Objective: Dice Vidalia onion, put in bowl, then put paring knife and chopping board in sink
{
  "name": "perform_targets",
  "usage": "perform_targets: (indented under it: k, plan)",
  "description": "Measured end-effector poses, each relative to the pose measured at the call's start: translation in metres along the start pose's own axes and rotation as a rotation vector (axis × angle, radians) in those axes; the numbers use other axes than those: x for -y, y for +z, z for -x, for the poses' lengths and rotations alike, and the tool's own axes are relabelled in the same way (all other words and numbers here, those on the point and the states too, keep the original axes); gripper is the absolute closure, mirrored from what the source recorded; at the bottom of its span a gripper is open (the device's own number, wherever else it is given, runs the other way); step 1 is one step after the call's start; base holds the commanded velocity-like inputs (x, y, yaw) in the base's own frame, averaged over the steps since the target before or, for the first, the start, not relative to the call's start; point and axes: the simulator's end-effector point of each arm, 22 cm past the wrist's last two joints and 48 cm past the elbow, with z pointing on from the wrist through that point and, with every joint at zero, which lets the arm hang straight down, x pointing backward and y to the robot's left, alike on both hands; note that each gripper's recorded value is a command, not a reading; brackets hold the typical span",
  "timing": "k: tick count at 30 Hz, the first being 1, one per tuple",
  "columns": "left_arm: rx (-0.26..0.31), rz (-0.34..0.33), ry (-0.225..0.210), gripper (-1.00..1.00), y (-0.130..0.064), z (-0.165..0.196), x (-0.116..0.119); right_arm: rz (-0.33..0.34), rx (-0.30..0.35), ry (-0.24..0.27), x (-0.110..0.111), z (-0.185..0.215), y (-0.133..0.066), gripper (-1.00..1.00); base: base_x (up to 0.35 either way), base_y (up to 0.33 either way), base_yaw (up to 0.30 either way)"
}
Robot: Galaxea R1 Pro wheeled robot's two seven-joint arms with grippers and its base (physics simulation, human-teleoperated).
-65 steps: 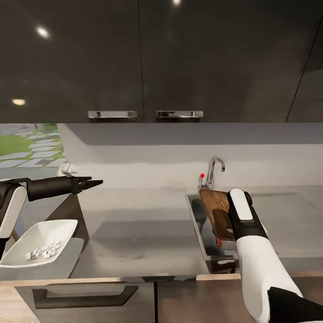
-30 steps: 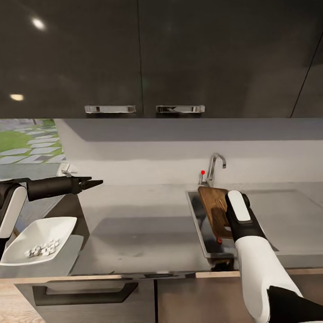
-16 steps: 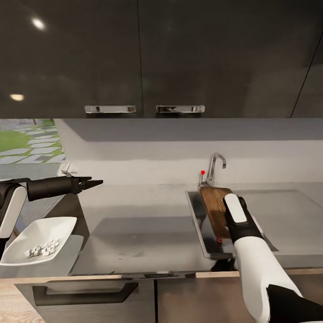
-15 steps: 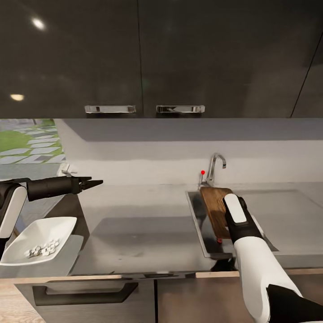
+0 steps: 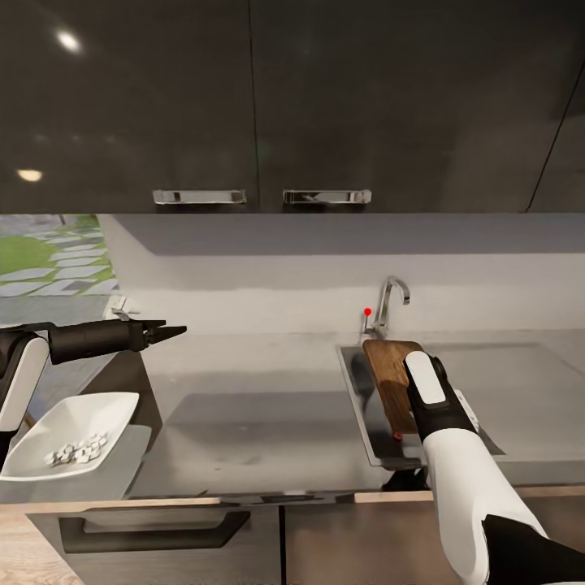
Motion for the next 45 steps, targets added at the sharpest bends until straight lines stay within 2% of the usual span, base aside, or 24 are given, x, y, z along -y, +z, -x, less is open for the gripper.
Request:
perform_targets:
  k: [25,33,45]
  plan:
    - [-0.017,0.000,-0.015,-1.00,0.008,-0.010,-0.007,-0.021,0.000,-0.011,0.003,-0.006,0.011,1.00,0.002,0.000,0.002]
    - [-0.017,0.000,-0.015,-1.00,0.007,-0.010,-0.007,-0.021,0.000,-0.010,0.003,-0.005,0.011,1.00,0.172,0.031,0.000]
    - [-0.026,0.001,-0.024,-1.00,0.012,-0.015,-0.011,-0.033,0.000,-0.016,0.005,-0.009,0.017,1.00,0.011,0.002,0.054]
